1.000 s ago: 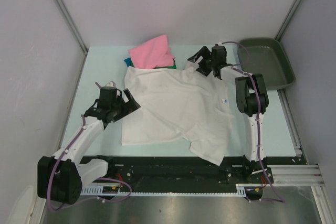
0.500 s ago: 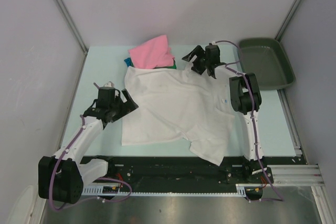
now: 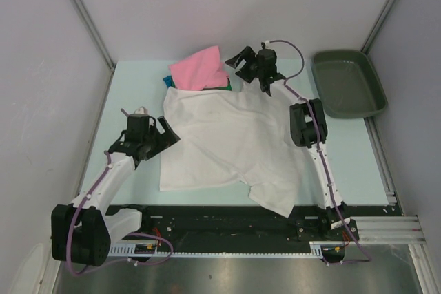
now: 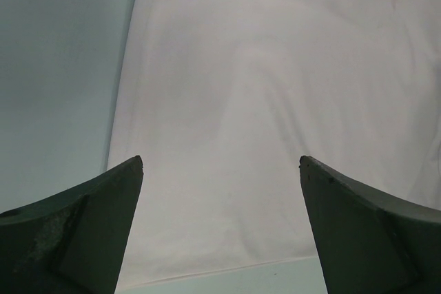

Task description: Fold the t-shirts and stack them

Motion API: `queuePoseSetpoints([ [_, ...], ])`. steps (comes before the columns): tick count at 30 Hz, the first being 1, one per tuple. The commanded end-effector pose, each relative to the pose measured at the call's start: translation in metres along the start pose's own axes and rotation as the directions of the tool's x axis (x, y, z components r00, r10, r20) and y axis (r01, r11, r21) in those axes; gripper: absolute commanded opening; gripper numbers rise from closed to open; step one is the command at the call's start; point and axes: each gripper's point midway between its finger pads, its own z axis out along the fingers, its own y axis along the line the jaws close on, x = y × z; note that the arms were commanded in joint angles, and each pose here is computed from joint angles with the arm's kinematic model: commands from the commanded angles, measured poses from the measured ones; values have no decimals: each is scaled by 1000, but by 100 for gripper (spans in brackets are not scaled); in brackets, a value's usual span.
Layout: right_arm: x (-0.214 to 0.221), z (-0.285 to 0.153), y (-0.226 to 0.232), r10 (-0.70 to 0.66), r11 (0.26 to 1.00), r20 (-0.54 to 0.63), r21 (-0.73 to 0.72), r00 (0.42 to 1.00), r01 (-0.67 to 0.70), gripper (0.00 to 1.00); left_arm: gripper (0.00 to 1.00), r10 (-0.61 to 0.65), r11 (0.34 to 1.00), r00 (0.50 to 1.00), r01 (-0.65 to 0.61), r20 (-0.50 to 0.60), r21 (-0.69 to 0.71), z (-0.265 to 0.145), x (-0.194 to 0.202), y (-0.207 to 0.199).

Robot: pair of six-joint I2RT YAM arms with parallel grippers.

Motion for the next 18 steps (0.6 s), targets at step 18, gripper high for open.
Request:
queuePoseSetpoints([
  [18,-100,-256,108,-315,948,307,63,898,311,96,100,47,999,997,-47,64,13,-43,-12,-3],
])
